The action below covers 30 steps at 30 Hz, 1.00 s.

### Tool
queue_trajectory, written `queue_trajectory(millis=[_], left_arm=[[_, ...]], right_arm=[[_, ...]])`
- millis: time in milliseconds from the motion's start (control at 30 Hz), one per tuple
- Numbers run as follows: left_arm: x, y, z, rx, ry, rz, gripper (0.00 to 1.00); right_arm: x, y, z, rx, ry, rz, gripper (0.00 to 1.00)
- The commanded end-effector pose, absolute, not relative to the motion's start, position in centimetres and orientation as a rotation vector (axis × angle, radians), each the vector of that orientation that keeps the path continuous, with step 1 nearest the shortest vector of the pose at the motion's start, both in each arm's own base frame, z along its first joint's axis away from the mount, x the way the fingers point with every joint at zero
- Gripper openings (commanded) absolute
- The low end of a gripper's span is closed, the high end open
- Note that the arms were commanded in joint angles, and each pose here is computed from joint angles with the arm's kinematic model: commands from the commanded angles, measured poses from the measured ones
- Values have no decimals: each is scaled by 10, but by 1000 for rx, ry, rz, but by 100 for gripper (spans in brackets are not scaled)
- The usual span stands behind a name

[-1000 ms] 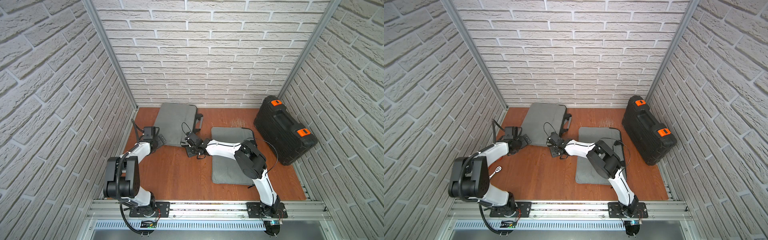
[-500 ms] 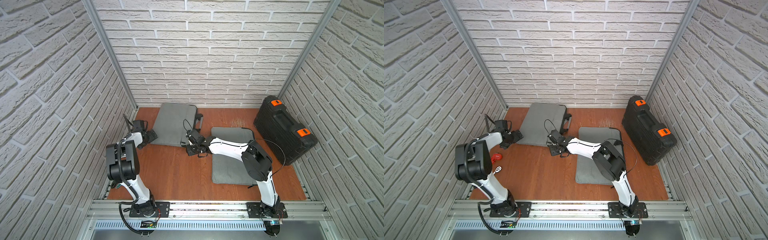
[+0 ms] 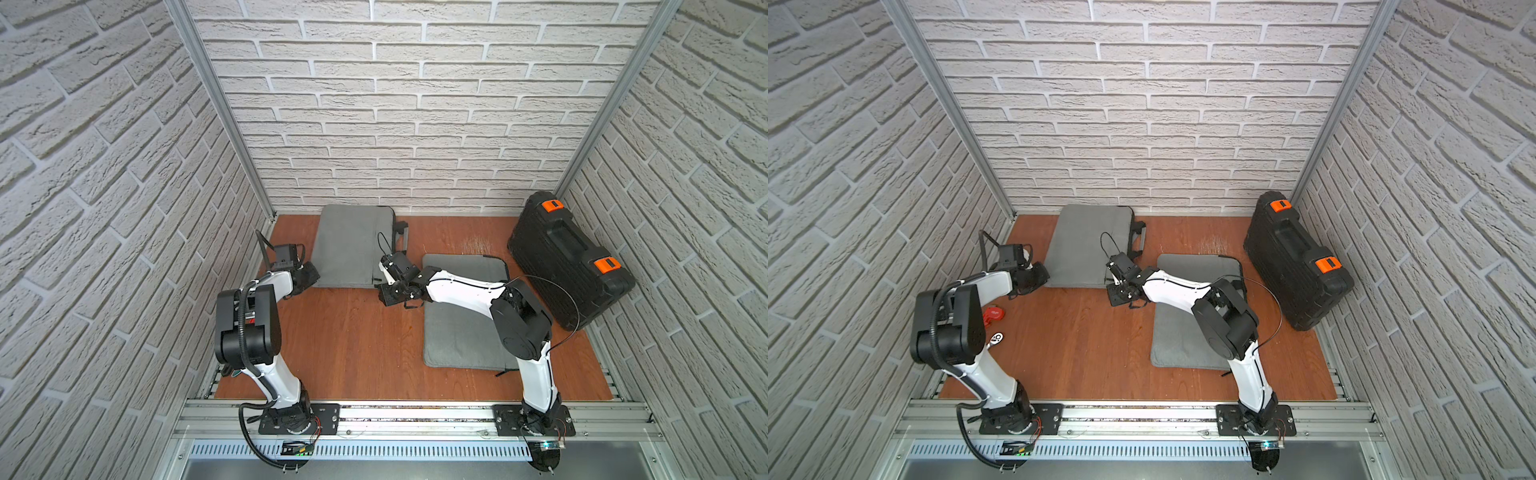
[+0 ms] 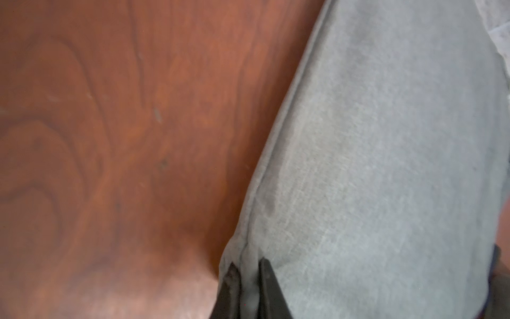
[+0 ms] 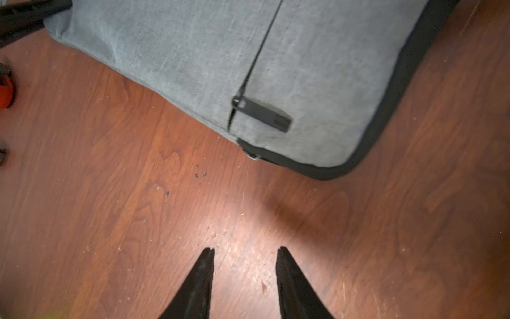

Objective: Open the zippered laptop bag and take out the laptop
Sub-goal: Adjust the zippered laptop bag at the center of the board.

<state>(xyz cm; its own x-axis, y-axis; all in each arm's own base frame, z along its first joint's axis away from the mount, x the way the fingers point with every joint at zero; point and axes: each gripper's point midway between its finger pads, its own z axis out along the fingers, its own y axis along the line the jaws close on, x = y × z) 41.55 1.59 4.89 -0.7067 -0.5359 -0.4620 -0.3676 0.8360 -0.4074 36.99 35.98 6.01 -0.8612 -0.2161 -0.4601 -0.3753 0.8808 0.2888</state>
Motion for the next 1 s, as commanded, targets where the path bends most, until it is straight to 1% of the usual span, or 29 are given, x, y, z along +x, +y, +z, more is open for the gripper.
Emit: queue_trajectory(millis=[0,33,133,467,800,967], left_arm=[[397,4,45,-699,2418,-420,1],[395,3,47,-707,2399,-425,0],[390,-1,53,-723,2356,-431,0],[385,-3,72,-745,2283,-436,0],[387,-7,78,-754,2274,-465,0],[389,-11,81,-747,2273,-488,0]], right_arm=[[378,360,84,-503,2540,590,41],[379,358,83,-517,2538,596,41],[385,354,78,-558,2533,584,43],[405,354,60,-606,2512,606,43],[402,346,42,-556,2532,586,43],[409,347,37,-569,2521,550,44]])
